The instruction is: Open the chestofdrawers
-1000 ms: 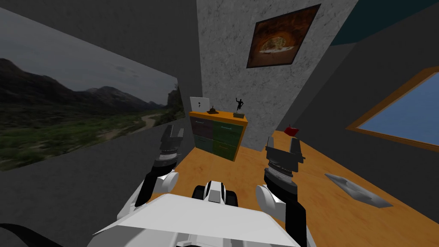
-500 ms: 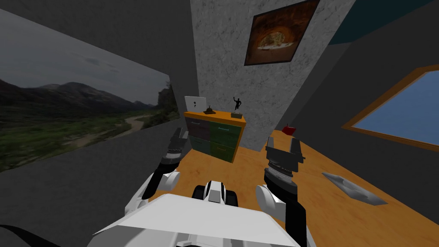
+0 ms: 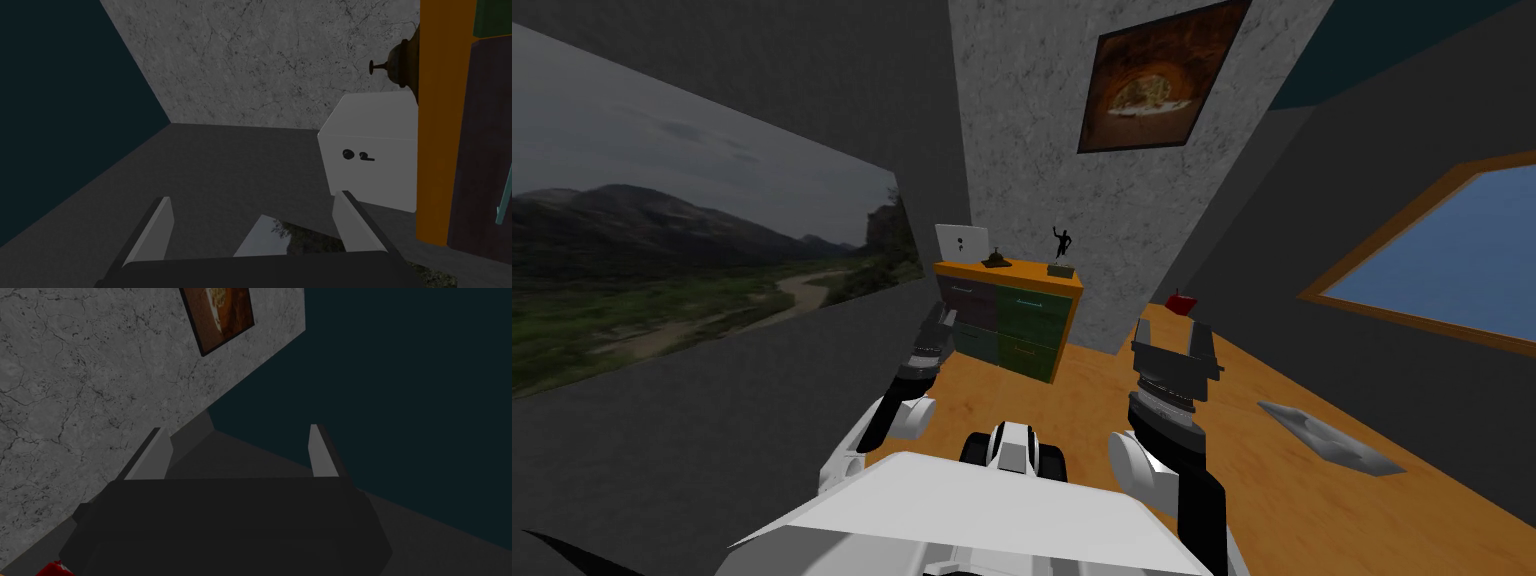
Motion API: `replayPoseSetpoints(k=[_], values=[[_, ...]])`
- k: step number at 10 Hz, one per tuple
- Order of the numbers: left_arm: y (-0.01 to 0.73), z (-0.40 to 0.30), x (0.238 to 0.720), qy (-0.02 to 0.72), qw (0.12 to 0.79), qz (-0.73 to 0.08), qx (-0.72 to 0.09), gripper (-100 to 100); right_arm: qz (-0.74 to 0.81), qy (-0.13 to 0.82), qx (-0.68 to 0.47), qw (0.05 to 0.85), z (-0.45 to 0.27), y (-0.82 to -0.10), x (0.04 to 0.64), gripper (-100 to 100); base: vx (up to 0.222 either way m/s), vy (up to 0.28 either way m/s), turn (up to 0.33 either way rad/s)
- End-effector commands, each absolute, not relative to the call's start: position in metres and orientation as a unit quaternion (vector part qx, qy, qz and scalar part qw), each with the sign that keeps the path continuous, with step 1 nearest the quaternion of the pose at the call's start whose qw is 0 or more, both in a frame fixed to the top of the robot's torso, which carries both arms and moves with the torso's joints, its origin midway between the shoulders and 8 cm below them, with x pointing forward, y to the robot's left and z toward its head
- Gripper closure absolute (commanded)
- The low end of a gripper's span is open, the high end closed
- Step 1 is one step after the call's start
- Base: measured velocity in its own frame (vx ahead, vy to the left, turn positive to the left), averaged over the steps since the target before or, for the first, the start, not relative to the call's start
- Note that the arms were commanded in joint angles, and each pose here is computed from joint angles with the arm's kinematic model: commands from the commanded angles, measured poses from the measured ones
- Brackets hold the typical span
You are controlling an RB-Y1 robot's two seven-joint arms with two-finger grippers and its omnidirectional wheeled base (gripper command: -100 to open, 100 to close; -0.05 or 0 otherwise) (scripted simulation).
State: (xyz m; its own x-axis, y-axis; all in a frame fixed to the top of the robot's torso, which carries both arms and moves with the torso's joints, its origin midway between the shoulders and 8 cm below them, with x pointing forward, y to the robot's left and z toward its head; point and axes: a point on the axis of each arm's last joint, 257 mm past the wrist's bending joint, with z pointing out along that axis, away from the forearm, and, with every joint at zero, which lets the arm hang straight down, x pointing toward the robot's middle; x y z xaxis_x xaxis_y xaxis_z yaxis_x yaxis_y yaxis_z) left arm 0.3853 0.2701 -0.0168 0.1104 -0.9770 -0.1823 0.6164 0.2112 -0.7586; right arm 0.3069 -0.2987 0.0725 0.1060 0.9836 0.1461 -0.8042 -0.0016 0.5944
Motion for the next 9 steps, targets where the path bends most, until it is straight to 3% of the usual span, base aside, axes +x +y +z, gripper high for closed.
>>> replayPoseSetpoints(k=[1,9], values=[[0.266,-0.036,0.398,0.36,0.692,-0.563,-0.273,-100,0.649,0.159,0.281,0.688,0.072,-0.299,0.307,0,0.087,-0.052,-0.04],[0.254,-0.112,0.442,0.423,0.662,-0.531,-0.317,-100,0.649,0.159,0.281,0.688,0.072,-0.299,0.307,0,0.116,-0.046,-0.055]])
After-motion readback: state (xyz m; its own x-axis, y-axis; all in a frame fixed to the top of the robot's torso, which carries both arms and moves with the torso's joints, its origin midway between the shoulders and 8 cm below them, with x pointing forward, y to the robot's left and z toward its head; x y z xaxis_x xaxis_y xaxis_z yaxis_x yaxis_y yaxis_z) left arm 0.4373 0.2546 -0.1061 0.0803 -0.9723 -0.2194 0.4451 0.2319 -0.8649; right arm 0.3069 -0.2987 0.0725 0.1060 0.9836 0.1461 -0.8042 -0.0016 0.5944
